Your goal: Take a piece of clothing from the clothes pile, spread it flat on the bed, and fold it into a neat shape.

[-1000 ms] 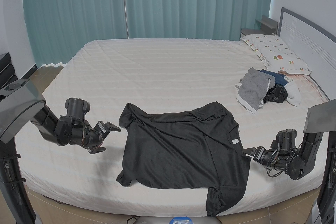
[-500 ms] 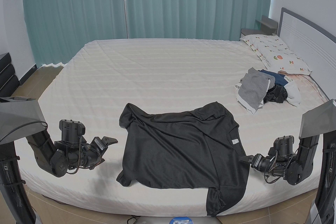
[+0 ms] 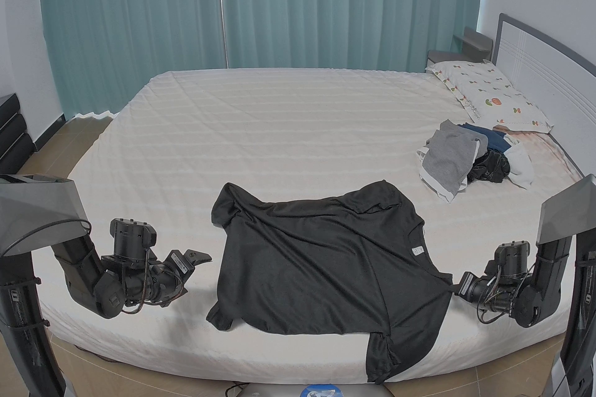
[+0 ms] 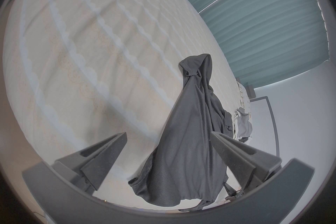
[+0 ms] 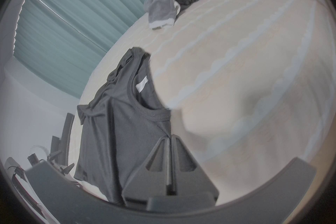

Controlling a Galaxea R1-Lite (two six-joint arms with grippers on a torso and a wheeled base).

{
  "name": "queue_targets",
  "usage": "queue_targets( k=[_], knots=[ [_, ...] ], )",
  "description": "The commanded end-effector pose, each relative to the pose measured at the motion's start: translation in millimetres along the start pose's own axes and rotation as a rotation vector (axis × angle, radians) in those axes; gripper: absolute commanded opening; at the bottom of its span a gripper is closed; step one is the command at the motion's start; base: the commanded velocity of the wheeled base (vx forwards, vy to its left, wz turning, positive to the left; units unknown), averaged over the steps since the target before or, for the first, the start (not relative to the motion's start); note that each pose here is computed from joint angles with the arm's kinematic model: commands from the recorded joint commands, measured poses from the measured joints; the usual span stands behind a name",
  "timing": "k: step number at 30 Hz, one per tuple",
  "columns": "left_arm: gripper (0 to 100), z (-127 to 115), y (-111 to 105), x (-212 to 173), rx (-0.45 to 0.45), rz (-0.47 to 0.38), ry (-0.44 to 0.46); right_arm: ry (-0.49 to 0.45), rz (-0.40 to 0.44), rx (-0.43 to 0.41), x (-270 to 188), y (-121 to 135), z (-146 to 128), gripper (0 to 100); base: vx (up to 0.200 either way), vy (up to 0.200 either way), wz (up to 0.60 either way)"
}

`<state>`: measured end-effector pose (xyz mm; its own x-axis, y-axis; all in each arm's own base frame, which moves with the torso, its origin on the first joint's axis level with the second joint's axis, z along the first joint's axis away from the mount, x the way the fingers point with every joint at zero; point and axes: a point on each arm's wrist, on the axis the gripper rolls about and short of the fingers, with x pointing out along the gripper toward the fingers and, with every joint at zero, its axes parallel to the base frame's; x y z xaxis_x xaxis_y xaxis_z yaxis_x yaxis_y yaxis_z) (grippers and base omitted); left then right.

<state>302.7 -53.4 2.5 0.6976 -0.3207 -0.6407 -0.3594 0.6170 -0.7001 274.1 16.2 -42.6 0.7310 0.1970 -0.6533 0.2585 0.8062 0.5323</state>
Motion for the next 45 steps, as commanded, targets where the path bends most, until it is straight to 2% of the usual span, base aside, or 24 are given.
queue_targets(
  k=[1, 4, 14, 20, 21, 26, 29, 32, 35, 45],
  knots=[
    [100, -1, 2, 1, -0.002, 0.007, 0.007, -0.062, -0.019, -0.011, -17, -8, 15, 0, 0.000, 0.000, 0.00],
    [100, -2, 3, 1, 0.003, 0.009, 0.010, -0.076, -0.039, -0.018, -24, -18, 20, 0, 0.000, 0.000, 0.00],
    [100, -8, 2, 4, 0.015, 0.019, 0.016, -0.104, -0.065, -0.046, -22, -28, 28, 0, 0.000, 0.000, 0.00],
    [100, -9, 2, 4, 0.017, 0.022, 0.020, -0.146, -0.076, -0.033, -21, -35, 39, 0, 0.000, 0.000, 0.00],
    [100, -9, 2, 4, 0.017, 0.022, 0.020, -0.149, -0.078, -0.033, -21, -36, 40, 100, 0.000, 0.000, 0.00],
    [100, -9, 3, 4, 0.031, 0.024, 0.020, -0.159, -0.070, -0.038, -21, -35, 43, 100, 0.000, 0.000, 0.00],
    [100, -10, 2, 4, 0.032, 0.024, 0.021, -0.164, -0.044, -0.011, -22, -35, 47, 100, 0.000, 0.000, 0.00],
    [100, -10, 2, 4, 0.033, 0.023, 0.022, -0.142, 0.029, 0.047, -24, -32, 49, 100, 0.000, 0.000, 0.00],
    [100, -12, 1, 5, 0.038, 0.021, 0.026, -0.170, 0.074, 0.093, -29, -27, 60, 100, 0.000, 0.000, 0.00],
    [100, -18, -3, 7, 0.055, 0.023, 0.027, -0.182, 0.086, 0.105, -30, -26, 63, 100, -0.180, 0.000, 0.00]
  ],
)
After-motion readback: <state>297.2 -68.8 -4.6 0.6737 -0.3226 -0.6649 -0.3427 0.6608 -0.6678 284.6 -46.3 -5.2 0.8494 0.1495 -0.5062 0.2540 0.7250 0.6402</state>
